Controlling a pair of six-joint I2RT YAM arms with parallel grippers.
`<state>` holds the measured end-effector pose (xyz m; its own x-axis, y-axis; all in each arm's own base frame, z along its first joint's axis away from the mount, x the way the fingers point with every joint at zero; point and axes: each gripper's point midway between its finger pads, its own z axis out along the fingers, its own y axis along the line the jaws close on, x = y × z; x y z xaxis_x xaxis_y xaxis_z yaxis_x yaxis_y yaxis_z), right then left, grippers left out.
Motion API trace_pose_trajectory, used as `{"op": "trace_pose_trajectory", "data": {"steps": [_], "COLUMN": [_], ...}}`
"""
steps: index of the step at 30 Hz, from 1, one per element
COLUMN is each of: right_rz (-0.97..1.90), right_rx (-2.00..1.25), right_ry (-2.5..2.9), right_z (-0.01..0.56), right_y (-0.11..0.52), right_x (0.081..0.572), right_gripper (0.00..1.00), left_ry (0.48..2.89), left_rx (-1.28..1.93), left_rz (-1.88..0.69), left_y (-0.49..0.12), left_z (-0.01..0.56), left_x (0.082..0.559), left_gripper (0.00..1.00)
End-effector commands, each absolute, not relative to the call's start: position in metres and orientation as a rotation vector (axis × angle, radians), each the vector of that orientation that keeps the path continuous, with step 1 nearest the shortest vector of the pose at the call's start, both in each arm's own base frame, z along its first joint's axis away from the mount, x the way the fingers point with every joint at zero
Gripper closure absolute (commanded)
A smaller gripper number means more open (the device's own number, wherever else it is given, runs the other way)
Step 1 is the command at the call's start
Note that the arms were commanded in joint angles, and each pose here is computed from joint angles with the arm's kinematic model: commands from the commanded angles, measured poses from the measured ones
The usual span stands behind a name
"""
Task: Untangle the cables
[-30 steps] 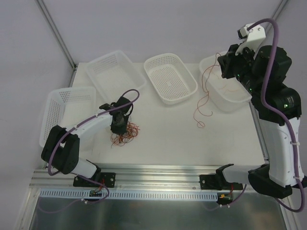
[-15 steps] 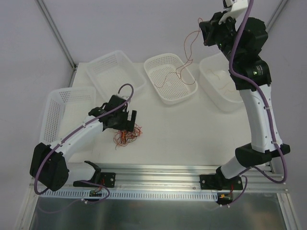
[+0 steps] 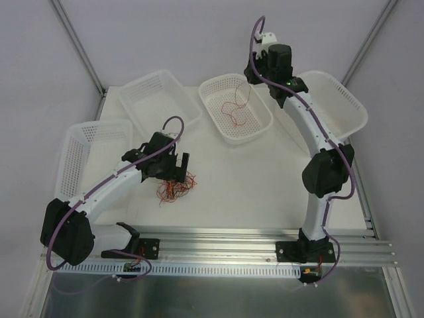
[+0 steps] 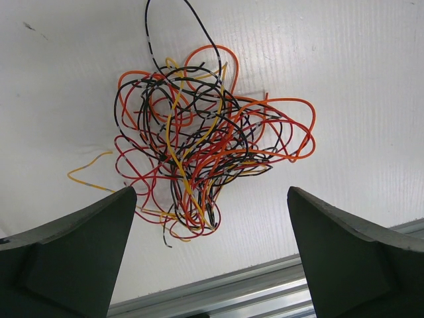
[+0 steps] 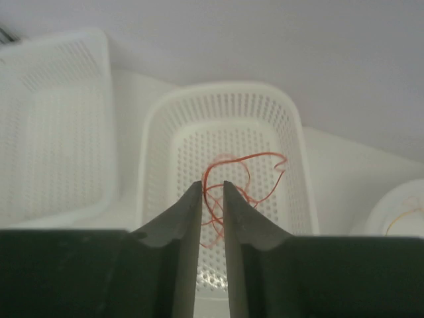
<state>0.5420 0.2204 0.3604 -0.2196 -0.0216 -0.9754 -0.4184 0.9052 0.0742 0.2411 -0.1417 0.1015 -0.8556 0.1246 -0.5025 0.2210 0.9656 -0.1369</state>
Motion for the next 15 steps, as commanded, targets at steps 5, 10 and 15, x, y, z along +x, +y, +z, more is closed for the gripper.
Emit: {"op": "trace_pose_trajectory", "data": {"steps": [5, 10, 15], "right_rz": [0.353, 0.396, 0.477], "right_rx": [-0.308, -0.35, -0.351], "right_ry": [2.037, 2.079, 2.122], "right_z": [0.242, 0.25, 0.256], "right_y": [0.211, 0.208, 0.203], "right_x": [0.541, 0.498, 0.422], "right_gripper": [0.4, 0.17, 0.16], "left_ry": [2.585, 2.587, 2.608], "left_rx": [0.244, 0.246, 0.239], "left_rz": [-0.273, -0.285, -0.289], "left_y": [-0.142, -0.144, -0.145], "left_z": [0.105, 0.105, 0.101], "left_x": [0.243, 0.243, 0.241], "left_gripper": [0.01, 0.01, 0.01]}}
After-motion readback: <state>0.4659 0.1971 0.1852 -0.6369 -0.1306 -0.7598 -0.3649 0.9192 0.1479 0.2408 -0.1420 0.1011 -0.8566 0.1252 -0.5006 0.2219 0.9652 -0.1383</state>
